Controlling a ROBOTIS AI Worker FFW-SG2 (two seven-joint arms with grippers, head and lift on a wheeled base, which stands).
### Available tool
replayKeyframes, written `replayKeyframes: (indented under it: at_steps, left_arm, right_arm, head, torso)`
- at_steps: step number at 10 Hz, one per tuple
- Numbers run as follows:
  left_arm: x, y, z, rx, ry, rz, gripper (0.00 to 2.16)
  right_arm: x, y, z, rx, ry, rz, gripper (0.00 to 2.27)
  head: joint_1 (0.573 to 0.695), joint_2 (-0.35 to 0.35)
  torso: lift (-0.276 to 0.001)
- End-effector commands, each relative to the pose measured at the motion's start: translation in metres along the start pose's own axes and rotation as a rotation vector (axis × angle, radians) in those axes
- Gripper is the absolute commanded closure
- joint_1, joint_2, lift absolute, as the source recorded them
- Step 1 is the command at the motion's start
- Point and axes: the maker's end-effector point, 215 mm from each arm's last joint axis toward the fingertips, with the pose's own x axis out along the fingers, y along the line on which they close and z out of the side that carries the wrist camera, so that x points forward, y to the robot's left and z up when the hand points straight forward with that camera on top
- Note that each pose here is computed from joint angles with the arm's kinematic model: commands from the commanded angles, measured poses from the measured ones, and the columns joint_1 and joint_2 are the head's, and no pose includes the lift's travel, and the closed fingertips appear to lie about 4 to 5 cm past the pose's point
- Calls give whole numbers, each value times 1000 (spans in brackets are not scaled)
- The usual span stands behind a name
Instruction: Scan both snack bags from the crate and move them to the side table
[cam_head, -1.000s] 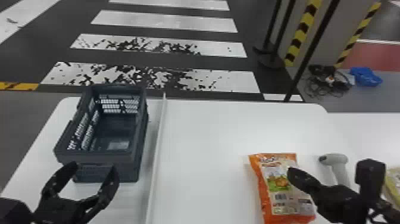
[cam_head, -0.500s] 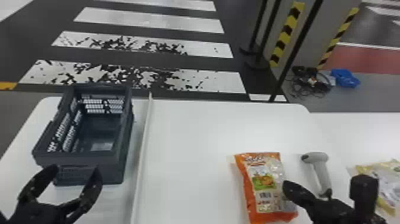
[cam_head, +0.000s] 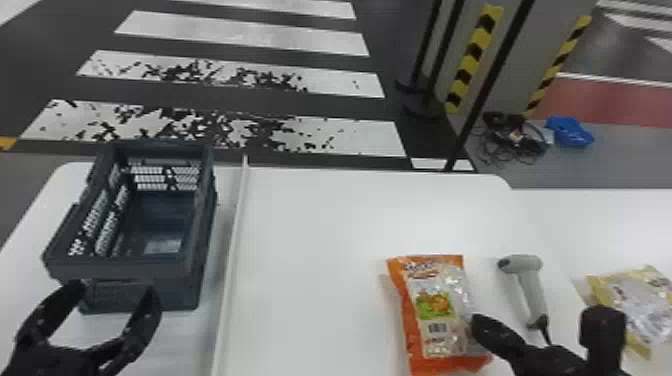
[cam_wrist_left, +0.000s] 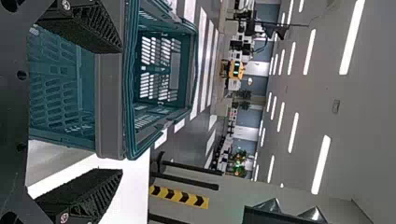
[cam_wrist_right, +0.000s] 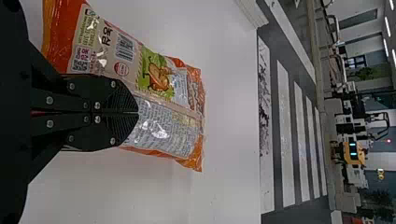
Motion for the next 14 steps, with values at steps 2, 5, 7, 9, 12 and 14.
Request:
replayKeyframes:
  at_steps: [2, 5, 7, 9, 12, 14]
  left_arm:
    - [0, 0, -1, -1, 1, 1, 83]
    - [0, 1, -3, -2, 4, 3, 83]
    - [0, 1, -2, -2, 2, 3, 83]
    - [0, 0, -2, -3, 3, 2, 83]
    - [0, 0, 1, -2, -4, 0, 83]
    - [0, -1, 1, -1, -3, -1, 83]
  right_arm:
    - [5, 4, -7, 0, 6, 8, 2253]
    - [14, 12, -16, 2, 15, 27, 2253]
    - [9, 3, 1, -20, -10, 9, 2253]
    - [-1, -11, 27, -39, -41, -25, 2253]
    - [-8, -30, 45, -56, -74, -73, 2007]
    - [-15, -39, 58, -47, -111, -90, 724]
  head:
    - [695, -178]
    - [695, -165]
    - [695, -159]
    - [695, -172]
    - [695, -202]
    - [695, -216]
  torso:
    - [-99]
    - [-99]
    - [-99]
    - [-99]
    - [-99]
    - [-99]
